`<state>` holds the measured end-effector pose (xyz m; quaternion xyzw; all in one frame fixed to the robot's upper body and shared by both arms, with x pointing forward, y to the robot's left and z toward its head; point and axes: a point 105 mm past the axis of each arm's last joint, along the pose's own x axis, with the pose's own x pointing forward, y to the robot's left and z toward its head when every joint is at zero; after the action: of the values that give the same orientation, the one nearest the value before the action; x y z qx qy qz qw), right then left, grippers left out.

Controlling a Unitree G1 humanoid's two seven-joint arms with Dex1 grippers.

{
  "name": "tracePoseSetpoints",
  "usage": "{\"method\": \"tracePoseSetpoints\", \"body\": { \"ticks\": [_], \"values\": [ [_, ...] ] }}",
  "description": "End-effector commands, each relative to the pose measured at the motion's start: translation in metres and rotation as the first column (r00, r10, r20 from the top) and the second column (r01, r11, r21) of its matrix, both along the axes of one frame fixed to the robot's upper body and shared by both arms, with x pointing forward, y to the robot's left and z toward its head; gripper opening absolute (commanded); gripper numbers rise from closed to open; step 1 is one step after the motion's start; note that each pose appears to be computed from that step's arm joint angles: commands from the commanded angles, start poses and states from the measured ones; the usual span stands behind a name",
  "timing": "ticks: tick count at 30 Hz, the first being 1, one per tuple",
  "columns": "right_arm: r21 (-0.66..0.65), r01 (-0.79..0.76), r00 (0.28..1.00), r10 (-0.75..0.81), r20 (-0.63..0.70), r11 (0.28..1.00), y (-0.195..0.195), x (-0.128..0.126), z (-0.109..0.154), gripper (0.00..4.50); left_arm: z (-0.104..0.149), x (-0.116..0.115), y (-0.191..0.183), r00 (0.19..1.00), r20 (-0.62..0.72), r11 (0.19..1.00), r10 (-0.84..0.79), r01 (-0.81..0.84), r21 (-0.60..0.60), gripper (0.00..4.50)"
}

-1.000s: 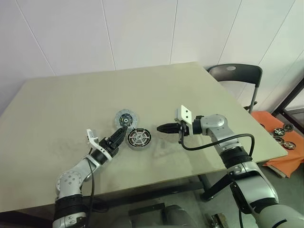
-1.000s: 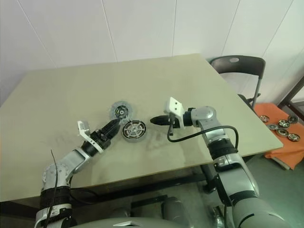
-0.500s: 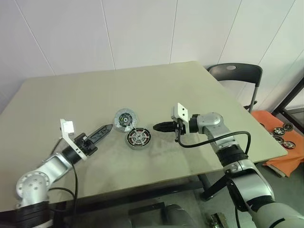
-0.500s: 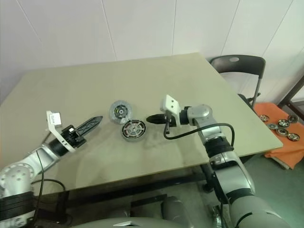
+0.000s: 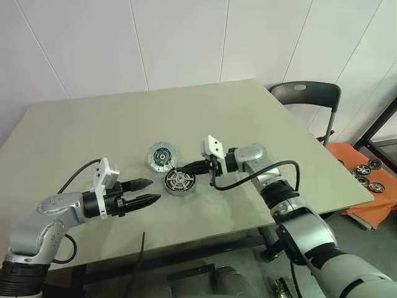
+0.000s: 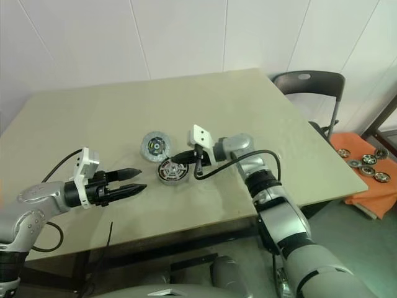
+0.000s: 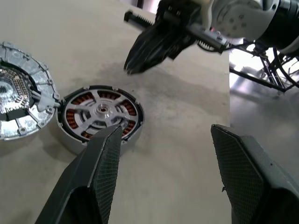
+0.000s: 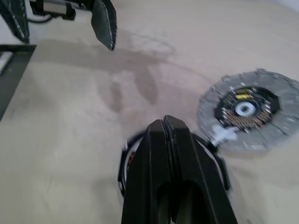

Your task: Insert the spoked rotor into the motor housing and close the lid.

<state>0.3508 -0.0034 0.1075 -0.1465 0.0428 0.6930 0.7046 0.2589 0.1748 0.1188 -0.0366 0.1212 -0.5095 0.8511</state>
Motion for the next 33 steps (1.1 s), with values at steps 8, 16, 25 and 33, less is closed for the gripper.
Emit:
{"method": "tracePoseSetpoints", "body": {
  "ticks": [8, 16, 25, 33],
  "values": [
    [0.021, 0.054, 0.992, -0.057, 0.115, 0.998, 0.013, 0.013, 0.010, 0.00, 0.004, -0.002, -0.003, 0.999, 0.046, 1.000, -0.008, 0.009, -0.011, 3.25],
    [-0.018, 0.031, 0.990, -0.029, 0.135, 0.999, 0.022, 0.009, 0.005, 0.00, 0.001, 0.001, -0.005, 0.999, 0.054, 1.000, 0.000, 0.000, -0.007, 3.25],
    [-0.148, 0.097, 0.993, -0.084, 0.088, 0.984, 0.014, 0.005, -0.046, 0.00, -0.002, 0.004, -0.007, 0.998, 0.058, 1.000, 0.008, -0.008, -0.011, 3.25],
    [-0.104, 0.127, 0.991, -0.122, 0.055, 0.986, 0.012, 0.011, -0.041, 0.00, -0.002, 0.005, -0.006, 0.998, 0.061, 1.000, 0.007, -0.007, -0.009, 3.25]
  ]
}}
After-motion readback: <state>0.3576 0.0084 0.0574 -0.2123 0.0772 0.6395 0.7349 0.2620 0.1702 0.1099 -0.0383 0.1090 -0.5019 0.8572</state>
